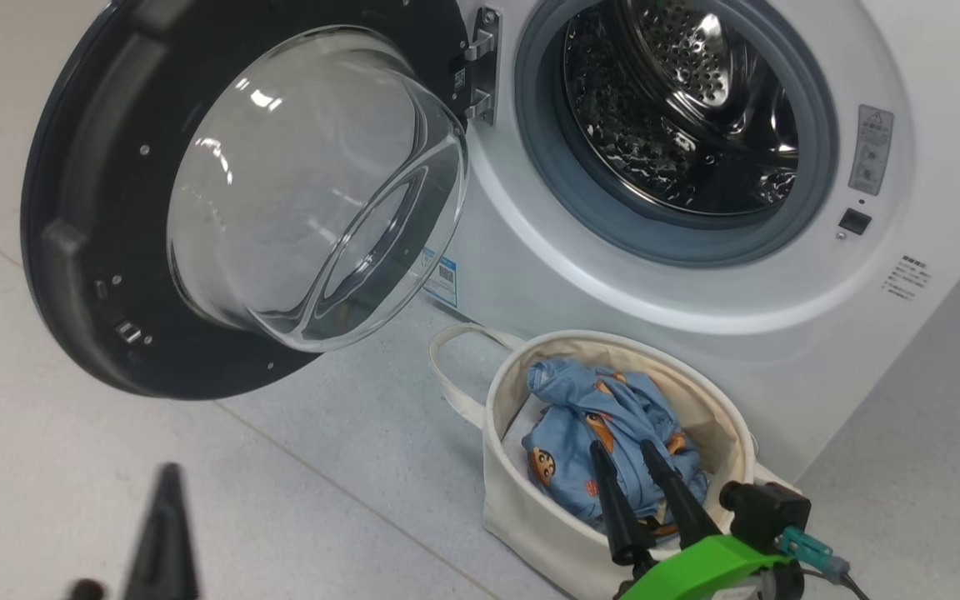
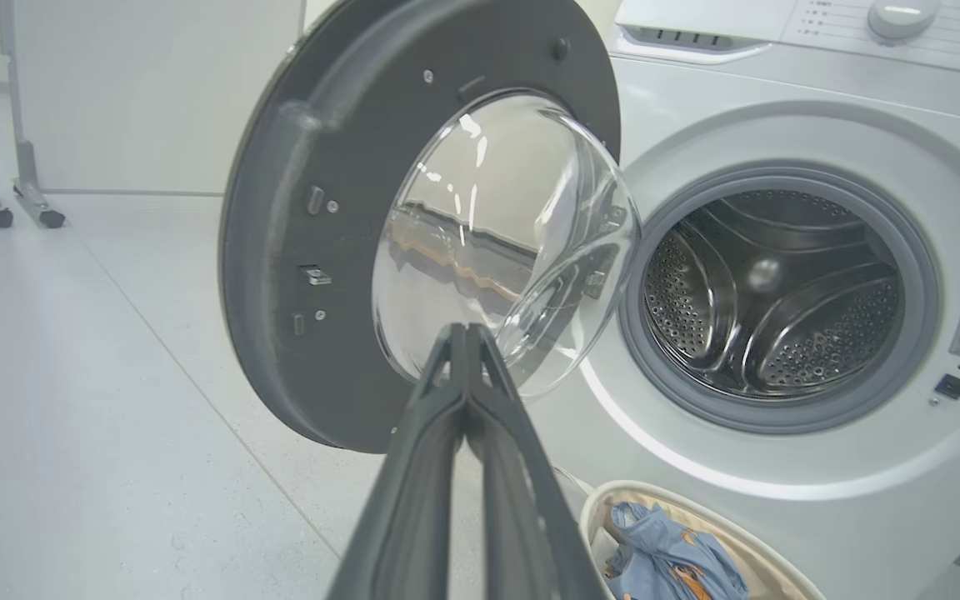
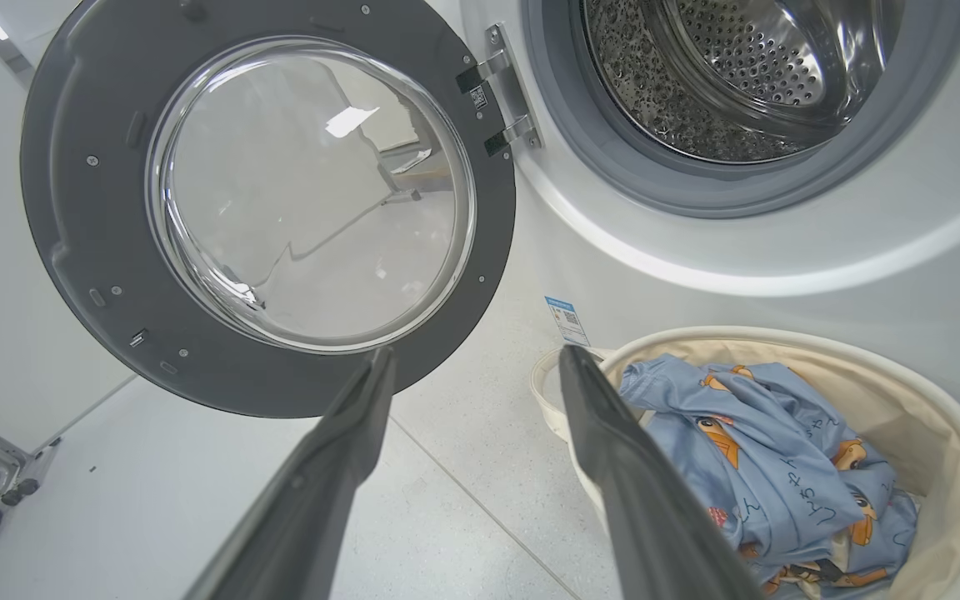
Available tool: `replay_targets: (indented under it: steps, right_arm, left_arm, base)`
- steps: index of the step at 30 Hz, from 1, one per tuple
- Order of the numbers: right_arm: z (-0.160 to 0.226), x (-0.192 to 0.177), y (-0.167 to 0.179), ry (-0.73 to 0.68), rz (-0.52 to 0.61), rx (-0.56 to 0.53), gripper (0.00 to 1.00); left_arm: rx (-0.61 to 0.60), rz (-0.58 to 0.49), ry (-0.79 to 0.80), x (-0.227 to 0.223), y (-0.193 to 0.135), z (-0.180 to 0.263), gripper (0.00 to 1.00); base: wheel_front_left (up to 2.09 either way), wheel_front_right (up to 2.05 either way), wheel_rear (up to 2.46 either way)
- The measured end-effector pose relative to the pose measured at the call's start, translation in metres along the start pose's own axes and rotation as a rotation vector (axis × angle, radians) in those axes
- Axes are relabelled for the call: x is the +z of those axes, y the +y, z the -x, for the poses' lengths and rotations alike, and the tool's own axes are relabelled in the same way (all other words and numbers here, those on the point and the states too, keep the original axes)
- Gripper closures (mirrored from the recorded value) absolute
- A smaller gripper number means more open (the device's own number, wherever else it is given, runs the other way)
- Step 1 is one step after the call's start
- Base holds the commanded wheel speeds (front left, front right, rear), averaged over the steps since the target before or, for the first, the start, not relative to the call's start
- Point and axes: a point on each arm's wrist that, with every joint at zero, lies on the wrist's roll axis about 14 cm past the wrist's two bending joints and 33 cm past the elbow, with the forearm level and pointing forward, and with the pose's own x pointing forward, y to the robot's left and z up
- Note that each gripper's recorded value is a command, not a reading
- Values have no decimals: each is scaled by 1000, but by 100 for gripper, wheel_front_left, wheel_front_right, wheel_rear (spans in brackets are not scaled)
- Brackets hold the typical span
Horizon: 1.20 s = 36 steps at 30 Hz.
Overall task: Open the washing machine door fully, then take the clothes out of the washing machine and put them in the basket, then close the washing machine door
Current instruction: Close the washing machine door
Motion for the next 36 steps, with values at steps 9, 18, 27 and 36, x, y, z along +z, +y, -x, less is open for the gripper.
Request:
replay_targets:
  steps: [9,18,27,36]
  right_arm:
    - [1,4,-17,-17,22,-37,0]
    - [-5,13,-43,-39,60,-77,0]
    - [-1,17,-86,-56,69,-167,0]
    - [13,24,-126,-77,77,-273,0]
  left_arm:
    - [91,111,-204,91,90,-44,100]
    - [92,318,-157,165,141,-132,100]
    - [-4,664,-64,186,119,-221,100]
    - [-13,778,320,81,69,-263,100]
  base:
    - [0,0,0]
    - [0,0,0]
    - [0,0,0]
    - [0,0,0]
